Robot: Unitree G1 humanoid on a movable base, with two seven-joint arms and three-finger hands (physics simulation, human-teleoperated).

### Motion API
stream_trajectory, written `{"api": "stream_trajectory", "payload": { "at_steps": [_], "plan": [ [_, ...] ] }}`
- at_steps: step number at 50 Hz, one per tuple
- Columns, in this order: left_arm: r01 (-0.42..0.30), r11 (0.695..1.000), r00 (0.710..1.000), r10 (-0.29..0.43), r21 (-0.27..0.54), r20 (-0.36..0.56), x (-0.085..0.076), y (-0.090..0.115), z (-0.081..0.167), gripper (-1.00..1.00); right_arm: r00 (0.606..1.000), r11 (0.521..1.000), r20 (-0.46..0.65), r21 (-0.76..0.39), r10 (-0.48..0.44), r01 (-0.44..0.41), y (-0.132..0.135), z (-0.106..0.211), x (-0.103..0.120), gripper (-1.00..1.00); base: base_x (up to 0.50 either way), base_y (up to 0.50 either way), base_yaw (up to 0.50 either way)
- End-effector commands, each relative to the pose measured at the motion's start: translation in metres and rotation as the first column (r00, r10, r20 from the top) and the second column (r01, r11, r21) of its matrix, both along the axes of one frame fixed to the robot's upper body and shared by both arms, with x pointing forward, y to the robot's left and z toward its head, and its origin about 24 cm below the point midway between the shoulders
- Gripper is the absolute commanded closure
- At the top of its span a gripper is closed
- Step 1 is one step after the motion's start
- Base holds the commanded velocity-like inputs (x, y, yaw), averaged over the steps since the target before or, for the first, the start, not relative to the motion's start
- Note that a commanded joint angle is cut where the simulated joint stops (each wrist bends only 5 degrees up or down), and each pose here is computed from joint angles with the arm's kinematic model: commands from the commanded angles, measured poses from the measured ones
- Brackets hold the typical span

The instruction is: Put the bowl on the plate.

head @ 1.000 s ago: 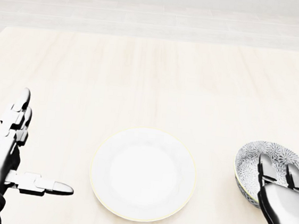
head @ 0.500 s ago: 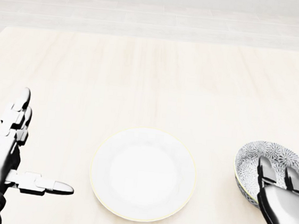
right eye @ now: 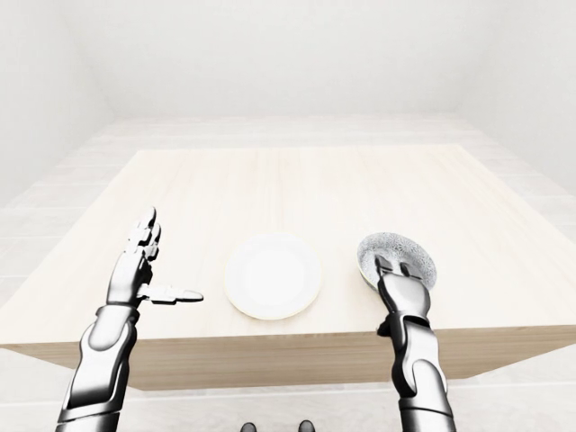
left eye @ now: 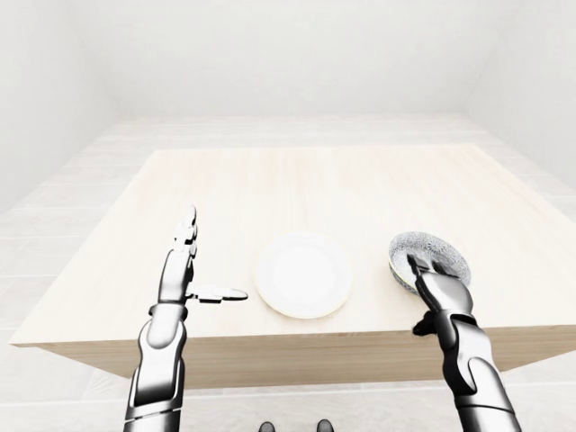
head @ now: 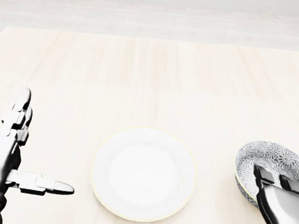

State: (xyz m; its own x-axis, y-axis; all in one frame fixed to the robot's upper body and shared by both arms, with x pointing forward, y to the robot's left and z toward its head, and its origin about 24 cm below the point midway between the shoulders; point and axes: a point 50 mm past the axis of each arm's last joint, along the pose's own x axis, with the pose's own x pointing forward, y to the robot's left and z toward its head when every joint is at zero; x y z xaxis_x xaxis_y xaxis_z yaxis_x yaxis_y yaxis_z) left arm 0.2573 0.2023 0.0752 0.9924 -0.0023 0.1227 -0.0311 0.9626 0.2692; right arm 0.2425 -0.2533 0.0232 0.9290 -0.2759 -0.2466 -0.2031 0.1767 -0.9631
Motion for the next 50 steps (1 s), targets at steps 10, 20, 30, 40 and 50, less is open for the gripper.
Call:
{"api": "stream_trajectory", "payload": {
  "at_steps": [10, 20, 30, 40, 50],
  "plan": [
    [-0.002, 1.0, 1.0, 0.002, 0.0, 0.0, -0.0008, 0.0006, -0.0009, -1.0, 1.0, 1.0, -0.007, -0.02, 0.006, -0.006, 0.0006, 0.0026, -0.0016, -0.1, 0.0, 0.0, 0.0],
    [-0.004, 1.0, 1.0, 0.004, 0.001, -0.001, 0.0005, 0.0005, -0.0009, -1.0, 1.0, 1.0, -0.01, -0.021, 0.001, -0.001, -0.0005, 0.0009, -0.0017, -0.08, 0.0, 0.0, 0.0],
    [-0.006, 1.0, 1.0, 0.006, 0.003, -0.004, 0.0019, 0.0006, -0.0023, -1.0, 1.0, 0.999, -0.015, -0.037, 0.001, -0.002, -0.0019, 0.0042, -0.0029, 0.29, 0.0, 0.0, 0.0],
    [-0.008, 1.0, 1.0, 0.008, 0.002, -0.002, 0.0007, 0.0017, -0.002, -1.0, 1.0, 0.999, -0.017, -0.052, 0.0, -0.001, -0.0018, 0.0079, -0.0058, 0.36, 0.0, 0.0, 0.0],
    [-0.008, 1.0, 1.0, 0.008, 0.003, -0.004, 0.0012, 0.0018, -0.003, -1.0, 1.0, 0.998, -0.02, -0.063, -0.005, 0.004, -0.0026, 0.0104, -0.0074, 0.29, 0.0, 0.0, 0.0]
  ]
}}
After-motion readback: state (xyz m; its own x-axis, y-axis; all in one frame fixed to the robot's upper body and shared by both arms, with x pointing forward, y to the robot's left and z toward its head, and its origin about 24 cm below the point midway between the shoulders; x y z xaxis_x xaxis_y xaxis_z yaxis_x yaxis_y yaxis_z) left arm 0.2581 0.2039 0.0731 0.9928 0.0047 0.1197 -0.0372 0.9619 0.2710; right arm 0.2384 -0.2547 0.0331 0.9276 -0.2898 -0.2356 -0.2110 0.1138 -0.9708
